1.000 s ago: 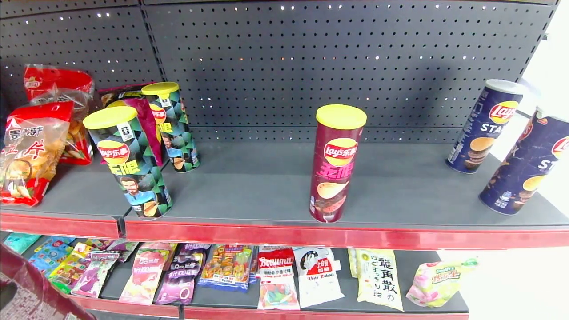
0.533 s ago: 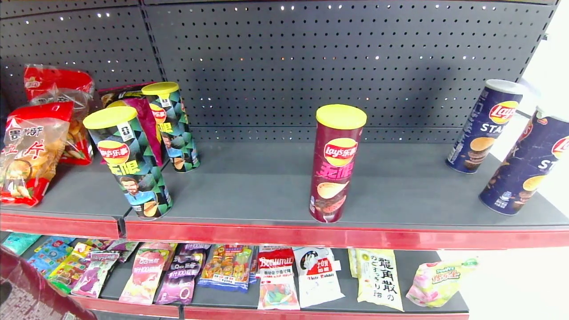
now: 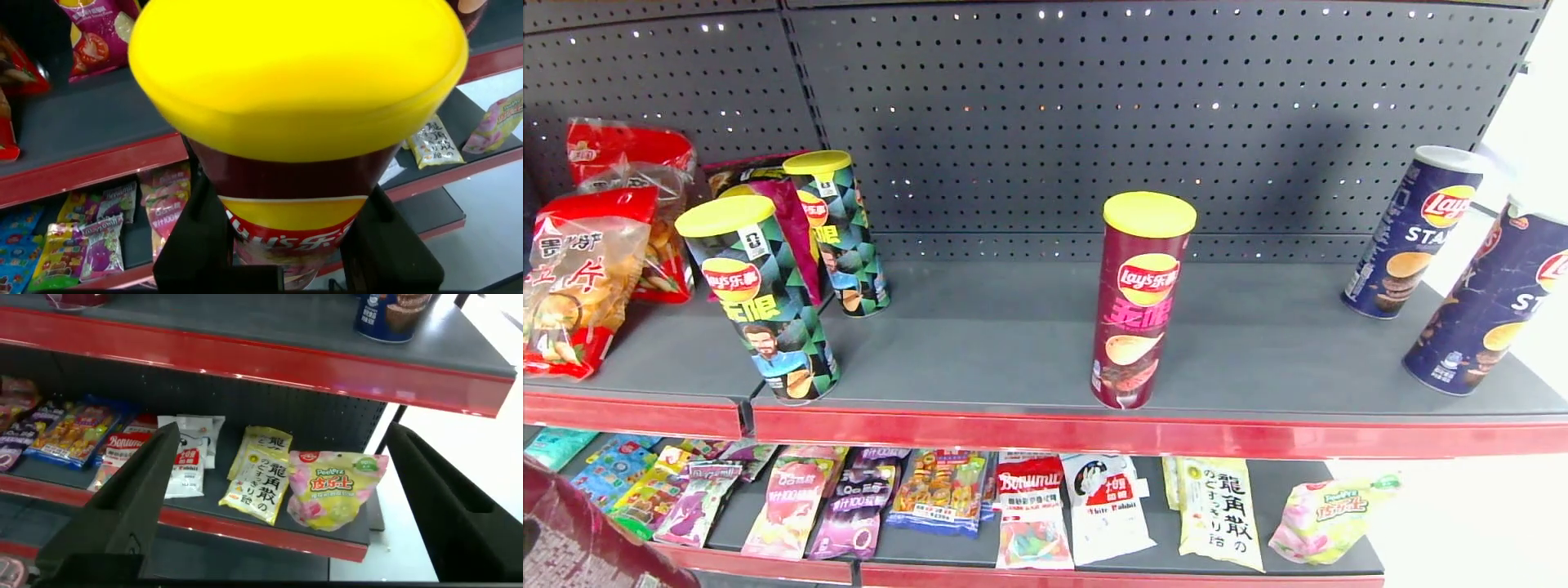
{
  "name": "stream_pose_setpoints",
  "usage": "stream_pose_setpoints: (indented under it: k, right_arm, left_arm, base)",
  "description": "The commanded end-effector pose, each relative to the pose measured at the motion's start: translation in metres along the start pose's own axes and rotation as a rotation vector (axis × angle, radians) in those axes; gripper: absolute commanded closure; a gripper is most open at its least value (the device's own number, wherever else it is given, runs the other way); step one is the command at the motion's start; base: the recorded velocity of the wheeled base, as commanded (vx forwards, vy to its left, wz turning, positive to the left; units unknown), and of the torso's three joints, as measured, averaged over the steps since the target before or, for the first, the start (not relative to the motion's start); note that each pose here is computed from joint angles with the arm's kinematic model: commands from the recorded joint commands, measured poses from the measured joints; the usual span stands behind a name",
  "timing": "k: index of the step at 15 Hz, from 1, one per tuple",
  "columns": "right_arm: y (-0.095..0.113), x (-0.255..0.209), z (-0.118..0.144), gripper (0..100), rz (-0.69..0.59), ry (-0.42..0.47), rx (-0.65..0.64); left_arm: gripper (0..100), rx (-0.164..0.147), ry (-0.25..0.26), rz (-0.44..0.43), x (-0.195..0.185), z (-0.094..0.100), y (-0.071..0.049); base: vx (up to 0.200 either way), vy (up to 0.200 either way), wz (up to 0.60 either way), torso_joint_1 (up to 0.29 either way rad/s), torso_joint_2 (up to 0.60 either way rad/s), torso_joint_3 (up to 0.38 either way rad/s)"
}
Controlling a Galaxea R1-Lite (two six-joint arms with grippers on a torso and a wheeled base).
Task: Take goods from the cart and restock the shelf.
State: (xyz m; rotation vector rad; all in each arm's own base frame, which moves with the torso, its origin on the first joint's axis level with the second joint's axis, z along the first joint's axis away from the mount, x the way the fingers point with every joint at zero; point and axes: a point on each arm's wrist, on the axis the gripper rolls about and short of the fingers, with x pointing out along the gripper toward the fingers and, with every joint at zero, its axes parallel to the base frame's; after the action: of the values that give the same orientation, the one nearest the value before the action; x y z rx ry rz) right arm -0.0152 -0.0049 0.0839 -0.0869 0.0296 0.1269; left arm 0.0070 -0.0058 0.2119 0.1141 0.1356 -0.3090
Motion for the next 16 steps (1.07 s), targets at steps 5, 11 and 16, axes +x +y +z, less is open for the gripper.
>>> stream_pose_setpoints:
  k: [5,11,16]
  right_arm:
    - [0.0001,0.0005,0.0003,0,0.007,0.003,0.002]
    - [0.0002,0.0007,-0.0008,0,0.007,0.007,0.043]
    - [0.0018,0.0039,0.0,0,-0.155,0.061,0.088]
  left_arm:
    - [100,-0.017,-0.003,0.006,-0.0006,0.0001,0.0]
    - [100,-0.017,-0.002,0.009,-0.0005,0.0005,0.0001]
    - [100,-0.02,0.01,0.0,0.0019,-0.0005,0.0004]
  base:
    - [0.0,0.0,-0.48,0.002,0.0,0.002]
    - [0.0,0.0,-0.2,0.002,0.0,-0.001]
    - [0.0,0.0,0.0,0.0,0.0,0.0]
